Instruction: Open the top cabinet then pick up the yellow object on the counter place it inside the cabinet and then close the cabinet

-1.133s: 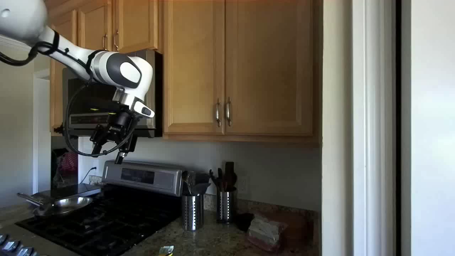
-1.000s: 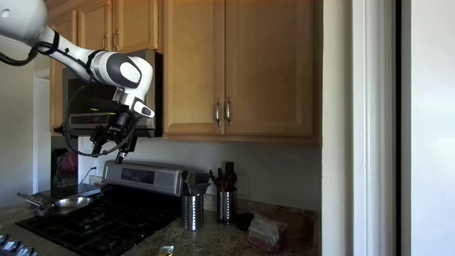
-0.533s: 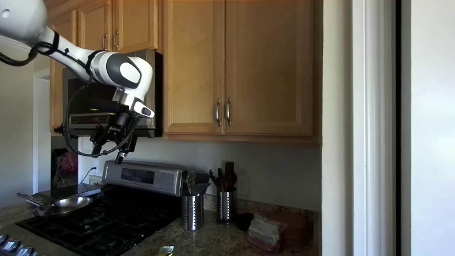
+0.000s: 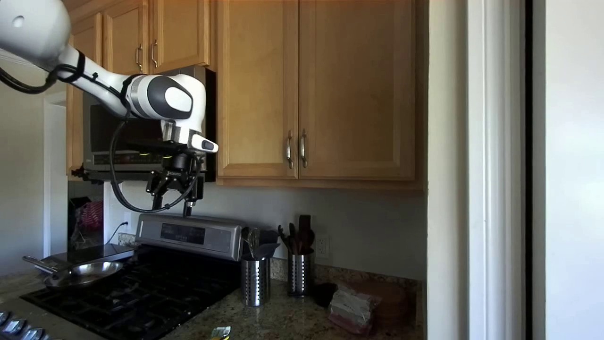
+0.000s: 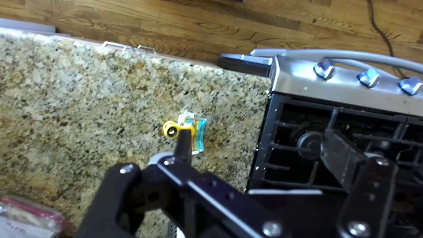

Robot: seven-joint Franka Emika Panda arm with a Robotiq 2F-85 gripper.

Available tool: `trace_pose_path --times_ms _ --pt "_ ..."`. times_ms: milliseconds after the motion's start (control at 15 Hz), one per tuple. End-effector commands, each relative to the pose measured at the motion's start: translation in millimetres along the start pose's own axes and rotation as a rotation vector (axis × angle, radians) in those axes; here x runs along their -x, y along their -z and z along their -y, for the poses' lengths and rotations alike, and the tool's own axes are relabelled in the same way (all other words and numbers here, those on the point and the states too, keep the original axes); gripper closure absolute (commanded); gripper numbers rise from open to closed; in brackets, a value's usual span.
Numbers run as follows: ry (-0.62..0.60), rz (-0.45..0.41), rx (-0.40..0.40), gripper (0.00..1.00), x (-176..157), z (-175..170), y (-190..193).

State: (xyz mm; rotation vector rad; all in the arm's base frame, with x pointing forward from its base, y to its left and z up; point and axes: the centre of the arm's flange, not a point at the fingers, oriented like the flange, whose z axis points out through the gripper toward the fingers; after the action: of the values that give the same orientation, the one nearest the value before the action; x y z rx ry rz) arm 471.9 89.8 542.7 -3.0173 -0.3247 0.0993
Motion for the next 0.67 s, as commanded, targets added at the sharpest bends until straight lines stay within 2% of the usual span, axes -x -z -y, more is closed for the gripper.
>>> trace_pose_path --times_ms 0,333,467,600 --pt "0.007 -0.108 0.102 0.0 -8.5 -23.9 11.5" --pt "0.02 -0.305 0.244 0.0 -21.6 -41.0 42.3" --pt "0.004 -0.387 0.26 0.0 -27.6 -42.9 49.5" --pt "-0.005 -0.432 0.268 0.0 -30.0 -44.6 54.6"
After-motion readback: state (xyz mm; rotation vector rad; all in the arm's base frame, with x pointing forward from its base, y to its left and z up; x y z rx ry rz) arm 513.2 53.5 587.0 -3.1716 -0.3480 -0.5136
